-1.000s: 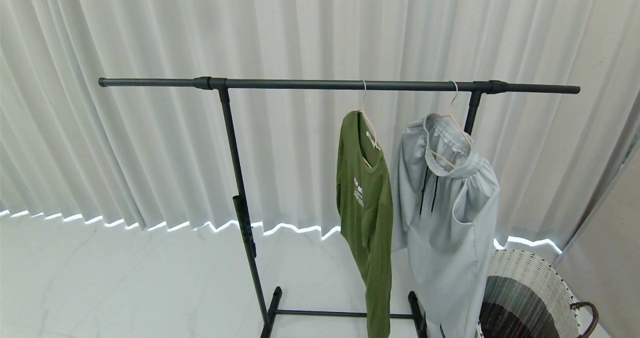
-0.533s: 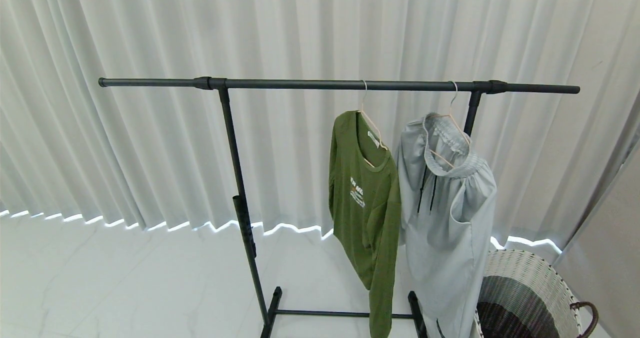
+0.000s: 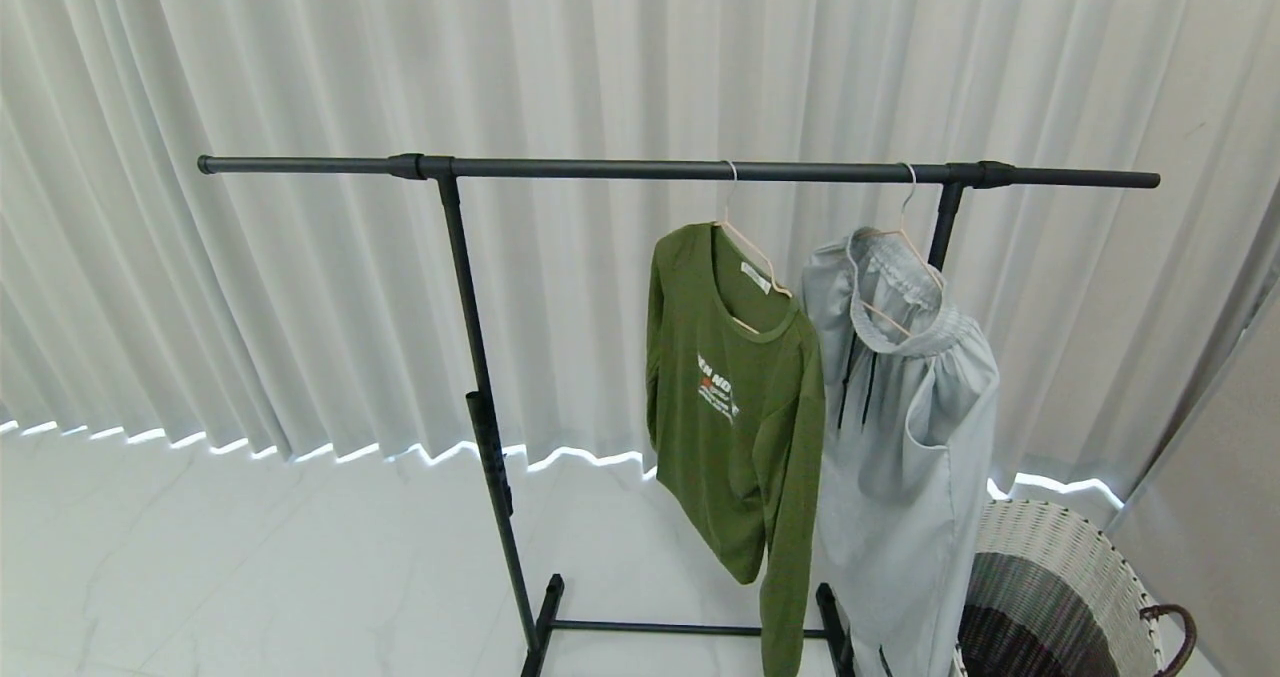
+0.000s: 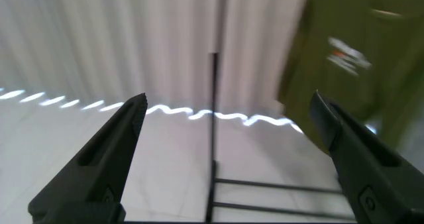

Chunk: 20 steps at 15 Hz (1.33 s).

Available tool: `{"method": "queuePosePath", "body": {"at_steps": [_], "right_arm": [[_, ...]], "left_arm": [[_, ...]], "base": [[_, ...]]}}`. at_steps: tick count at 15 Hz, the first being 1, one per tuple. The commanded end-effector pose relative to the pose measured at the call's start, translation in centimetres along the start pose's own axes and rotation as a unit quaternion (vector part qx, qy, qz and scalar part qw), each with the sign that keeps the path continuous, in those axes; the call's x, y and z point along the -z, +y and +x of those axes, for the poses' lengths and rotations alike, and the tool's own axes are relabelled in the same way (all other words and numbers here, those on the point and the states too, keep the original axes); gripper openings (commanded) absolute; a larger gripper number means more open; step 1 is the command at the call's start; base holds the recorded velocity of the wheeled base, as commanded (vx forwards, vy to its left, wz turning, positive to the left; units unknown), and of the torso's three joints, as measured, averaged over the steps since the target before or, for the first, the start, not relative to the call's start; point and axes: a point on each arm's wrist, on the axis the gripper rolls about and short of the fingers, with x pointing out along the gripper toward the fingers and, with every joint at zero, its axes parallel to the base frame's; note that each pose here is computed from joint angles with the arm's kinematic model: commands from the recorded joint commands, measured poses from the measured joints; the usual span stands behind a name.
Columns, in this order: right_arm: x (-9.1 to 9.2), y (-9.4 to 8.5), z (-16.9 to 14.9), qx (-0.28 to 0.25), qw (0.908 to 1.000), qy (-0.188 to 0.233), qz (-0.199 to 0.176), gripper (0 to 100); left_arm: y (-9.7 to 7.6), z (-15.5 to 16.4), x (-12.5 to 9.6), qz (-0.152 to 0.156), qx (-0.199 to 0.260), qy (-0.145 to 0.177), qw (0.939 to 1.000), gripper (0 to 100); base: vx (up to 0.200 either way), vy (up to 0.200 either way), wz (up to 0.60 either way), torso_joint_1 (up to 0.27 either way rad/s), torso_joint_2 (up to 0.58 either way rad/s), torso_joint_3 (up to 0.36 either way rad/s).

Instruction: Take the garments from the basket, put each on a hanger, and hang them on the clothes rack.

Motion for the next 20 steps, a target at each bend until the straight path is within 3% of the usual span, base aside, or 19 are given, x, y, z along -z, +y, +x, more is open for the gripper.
{"method": "queuePosePath", "body": {"at_steps": [1, 4, 7, 10, 12, 15, 17, 19, 20], "right_arm": [[0.11, 0.01, 0.04, -0.002, 1.0000, 0.008, 0.001, 100], [0.26, 0.04, 0.03, -0.004, 0.9999, 0.015, 0.003, 100], [0.39, 0.03, 0.03, -0.017, 0.9996, 0.020, 0.005, 100], [0.48, -0.19, -0.20, -0.088, 0.9961, 0.000, 0.005, 100], [0.52, -0.18, -0.31, -0.074, 0.9972, -0.004, 0.010, 100], [0.79, -0.26, -0.73, -0.009, 0.9992, -0.018, 0.035, 100], [0.81, -0.27, -0.73, -0.007, 0.9992, -0.017, 0.036, 100], [0.81, -0.33, -0.74, 0.005, 0.9964, -0.018, 0.083, 100], [0.81, -0.37, -0.74, 0.015, 0.9963, -0.017, 0.083, 100]], "left_arm": [[0.17, -0.21, 0.32, -0.014, -0.051, -0.008, 0.9986, 100], [0.17, -0.21, 0.32, -0.009, -0.050, -0.008, 0.9987, 100], [0.17, -0.23, 0.32, -0.030, -0.050, -0.010, 0.9982, 100], [0.17, -0.23, 0.32, -0.030, -0.050, -0.010, 0.9982, 100], [0.17, -0.23, 0.32, -0.030, -0.050, -0.010, 0.9982, 100], [0.17, -0.23, 0.32, -0.030, -0.050, -0.010, 0.9982, 100], [0.17, -0.23, 0.32, -0.030, -0.050, -0.010, 0.9982, 100], [0.17, -0.23, 0.32, -0.030, -0.050, -0.010, 0.9982, 100], [0.17, -0.23, 0.32, -0.030, -0.051, -0.010, 0.9982, 100]], "base": [[0.000, 0.000, 0.00, 0.000, 0.00, 0.000], [0.000, 0.000, 0.00, 0.000, 0.00, 0.000], [0.000, 0.000, 0.00, 0.000, 0.00, 0.000], [0.000, 0.000, 0.00, 0.000, 0.00, 0.000], [0.000, 0.000, 0.00, 0.000, 0.00, 0.000], [0.000, 0.000, 0.00, 0.000, 0.00, 0.000], [0.000, 0.000, 0.00, 0.000, 0.00, 0.000], [0.000, 0.000, 0.00, 0.000, 0.00, 0.000], [0.000, 0.000, 0.00, 0.000, 0.00, 0.000]]}}
